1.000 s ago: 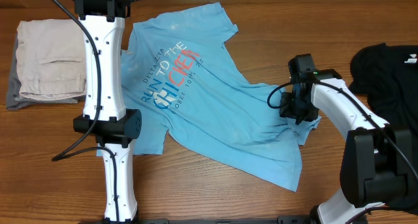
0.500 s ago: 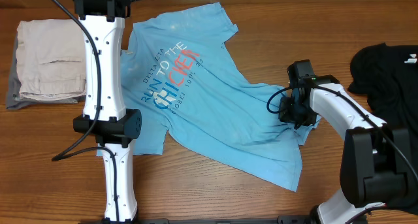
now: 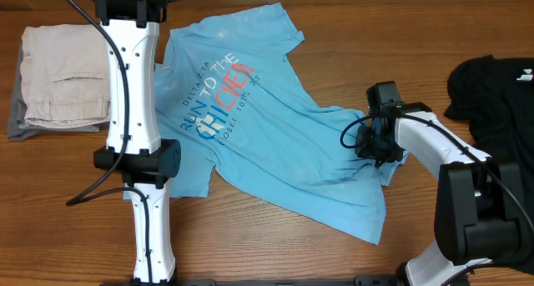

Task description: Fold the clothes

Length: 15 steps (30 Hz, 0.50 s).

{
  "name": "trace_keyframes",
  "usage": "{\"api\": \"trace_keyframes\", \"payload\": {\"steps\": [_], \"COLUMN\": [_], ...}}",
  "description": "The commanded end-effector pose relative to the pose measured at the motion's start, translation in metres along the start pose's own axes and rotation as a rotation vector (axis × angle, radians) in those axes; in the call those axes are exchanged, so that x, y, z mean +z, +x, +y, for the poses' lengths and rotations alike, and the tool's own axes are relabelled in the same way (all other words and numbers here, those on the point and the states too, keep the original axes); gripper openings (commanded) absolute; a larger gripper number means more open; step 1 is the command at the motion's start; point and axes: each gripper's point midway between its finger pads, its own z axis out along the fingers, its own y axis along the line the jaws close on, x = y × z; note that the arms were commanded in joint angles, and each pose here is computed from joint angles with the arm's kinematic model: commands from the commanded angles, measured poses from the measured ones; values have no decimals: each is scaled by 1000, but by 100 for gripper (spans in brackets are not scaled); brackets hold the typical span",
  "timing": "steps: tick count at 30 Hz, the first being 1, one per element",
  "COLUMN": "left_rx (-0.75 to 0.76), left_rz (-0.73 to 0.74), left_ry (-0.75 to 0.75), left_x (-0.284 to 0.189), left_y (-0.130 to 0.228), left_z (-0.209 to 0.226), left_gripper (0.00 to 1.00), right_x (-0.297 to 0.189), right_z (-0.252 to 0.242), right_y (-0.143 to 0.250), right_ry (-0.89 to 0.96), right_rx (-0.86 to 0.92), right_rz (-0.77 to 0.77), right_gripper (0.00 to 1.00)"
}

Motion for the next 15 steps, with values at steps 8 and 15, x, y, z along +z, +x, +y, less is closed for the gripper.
{"api": "trace_keyframes", "payload": {"steps": [8, 15], "left_rx": [-7, -7], "left_rz": [8, 8], "left_ry": [-7, -7], "left_x": [5, 5], "left_y": [3, 3], "left_z": [0, 0], "left_gripper": [100, 100], "right_x": [-5, -32], "right_z": [-2, -6], "right_y": [-7, -36], "right_ry": [18, 59], "right_rx": [7, 13], "right_rz": [-25, -87], "right_gripper": [4, 4]}}
